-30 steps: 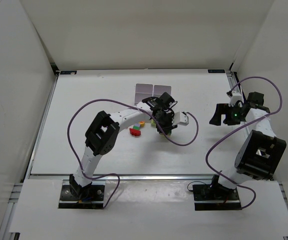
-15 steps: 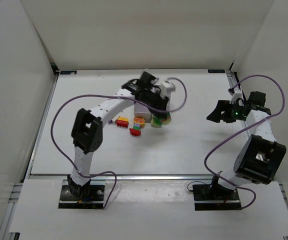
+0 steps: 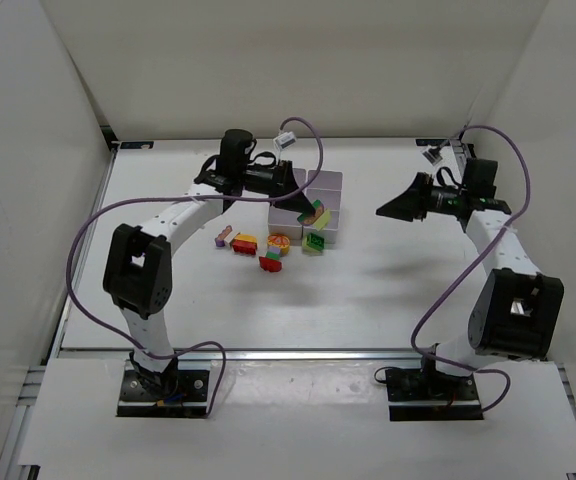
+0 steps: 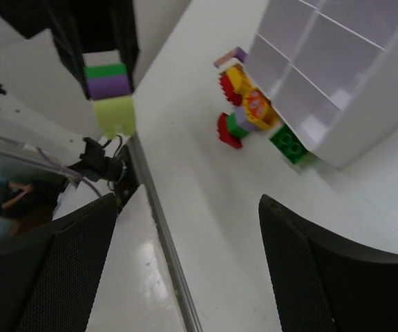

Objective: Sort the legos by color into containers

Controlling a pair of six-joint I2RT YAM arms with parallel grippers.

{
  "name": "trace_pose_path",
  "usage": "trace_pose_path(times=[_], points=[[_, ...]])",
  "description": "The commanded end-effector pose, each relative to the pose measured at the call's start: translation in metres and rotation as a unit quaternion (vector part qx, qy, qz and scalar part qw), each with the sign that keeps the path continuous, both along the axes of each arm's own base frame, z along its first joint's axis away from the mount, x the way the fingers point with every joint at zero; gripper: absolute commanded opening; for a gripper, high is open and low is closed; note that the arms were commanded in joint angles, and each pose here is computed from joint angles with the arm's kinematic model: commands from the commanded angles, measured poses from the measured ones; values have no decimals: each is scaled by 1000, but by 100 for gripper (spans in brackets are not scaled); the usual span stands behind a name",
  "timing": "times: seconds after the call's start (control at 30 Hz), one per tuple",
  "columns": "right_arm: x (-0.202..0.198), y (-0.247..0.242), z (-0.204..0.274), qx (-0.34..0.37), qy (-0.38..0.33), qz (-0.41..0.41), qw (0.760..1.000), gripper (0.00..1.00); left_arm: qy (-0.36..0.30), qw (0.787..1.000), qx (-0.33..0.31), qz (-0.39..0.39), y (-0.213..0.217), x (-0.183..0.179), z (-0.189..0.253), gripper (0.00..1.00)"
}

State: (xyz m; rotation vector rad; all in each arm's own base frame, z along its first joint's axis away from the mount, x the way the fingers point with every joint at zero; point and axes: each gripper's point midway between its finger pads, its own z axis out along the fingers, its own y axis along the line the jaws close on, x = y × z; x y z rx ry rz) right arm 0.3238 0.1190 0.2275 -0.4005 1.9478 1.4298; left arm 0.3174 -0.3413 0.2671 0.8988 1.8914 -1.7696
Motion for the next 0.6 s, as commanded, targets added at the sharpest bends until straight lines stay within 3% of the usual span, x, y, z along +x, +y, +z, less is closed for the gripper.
trace_pose_path(times=[0.0, 0.27, 0.57], points=[[-3, 27, 50, 38, -53, 78, 995, 85, -22, 997, -51, -58, 4, -21, 35, 10], [-24, 71, 72, 43, -77, 156, 984, 79, -24, 998, -54, -31, 17, 2, 35, 10], [-24, 87, 72, 45, -71, 179, 980, 81, -30, 997, -57, -36, 14, 12, 34, 10]])
